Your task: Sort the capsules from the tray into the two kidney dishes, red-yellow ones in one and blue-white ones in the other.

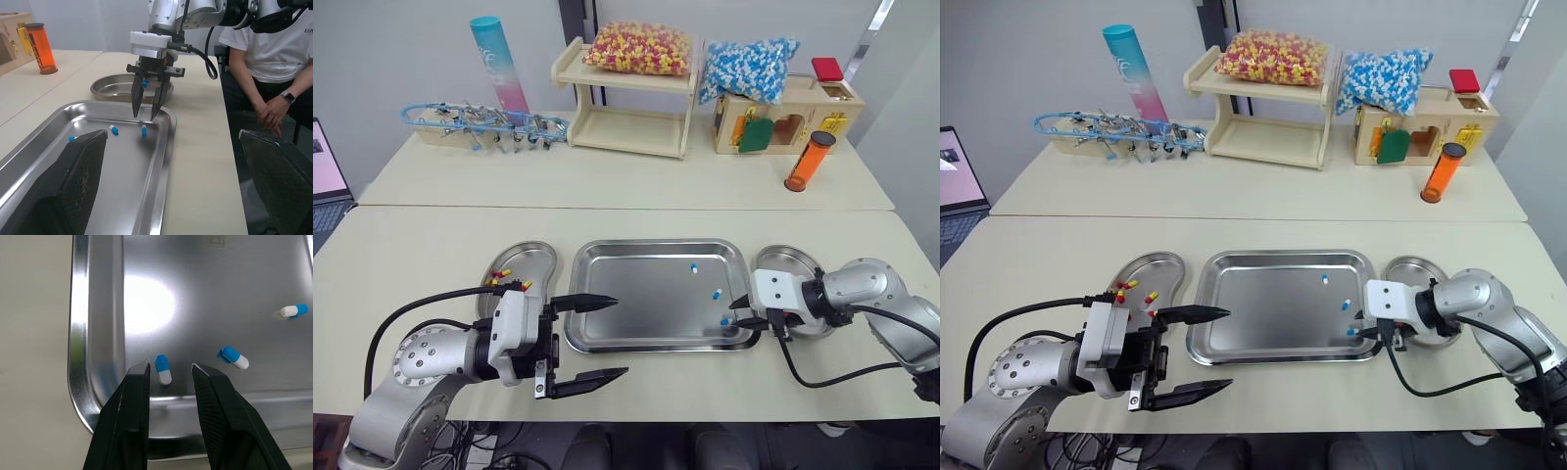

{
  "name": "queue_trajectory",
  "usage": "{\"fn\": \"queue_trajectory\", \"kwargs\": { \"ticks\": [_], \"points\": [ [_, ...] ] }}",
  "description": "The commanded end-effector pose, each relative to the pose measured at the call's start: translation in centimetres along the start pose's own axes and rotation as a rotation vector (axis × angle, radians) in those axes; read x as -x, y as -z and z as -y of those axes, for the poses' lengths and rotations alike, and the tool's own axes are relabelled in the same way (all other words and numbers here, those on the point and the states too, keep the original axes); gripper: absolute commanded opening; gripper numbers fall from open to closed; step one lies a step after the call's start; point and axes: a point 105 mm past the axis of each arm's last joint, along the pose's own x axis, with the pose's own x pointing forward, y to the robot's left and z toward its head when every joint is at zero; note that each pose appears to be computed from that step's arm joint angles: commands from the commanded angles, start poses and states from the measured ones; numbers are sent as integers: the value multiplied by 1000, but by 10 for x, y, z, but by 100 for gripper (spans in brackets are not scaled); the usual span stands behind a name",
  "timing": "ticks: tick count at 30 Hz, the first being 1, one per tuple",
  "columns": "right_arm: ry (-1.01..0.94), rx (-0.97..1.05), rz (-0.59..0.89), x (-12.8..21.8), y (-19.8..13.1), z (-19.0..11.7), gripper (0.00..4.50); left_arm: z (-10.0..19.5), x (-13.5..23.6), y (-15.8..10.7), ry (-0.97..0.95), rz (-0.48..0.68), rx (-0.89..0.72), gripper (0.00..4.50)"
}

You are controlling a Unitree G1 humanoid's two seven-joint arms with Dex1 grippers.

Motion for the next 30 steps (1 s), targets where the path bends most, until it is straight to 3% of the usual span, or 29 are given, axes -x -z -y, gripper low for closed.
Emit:
{"fn": "queue_trajectory", "kwargs": {
  "ticks": [1, 16, 21, 30],
  "points": [
    [-7, 26, -16, -4, 4, -2, 144, 4, -3, -6, 32, 10, -26, 450],
    [-51, 93, -50, -16, 8, 1, 144, 7, -2, -2, 37, 10, -9, 450],
    [-34, 149, -65, -18, 5, 7, 8, 7, -1, 0, 30, 10, -4, 450],
    [19, 160, 20, 3, -20, 14, 4, 6, -2, 1, 23, 16, -5, 450]
  ]
}}
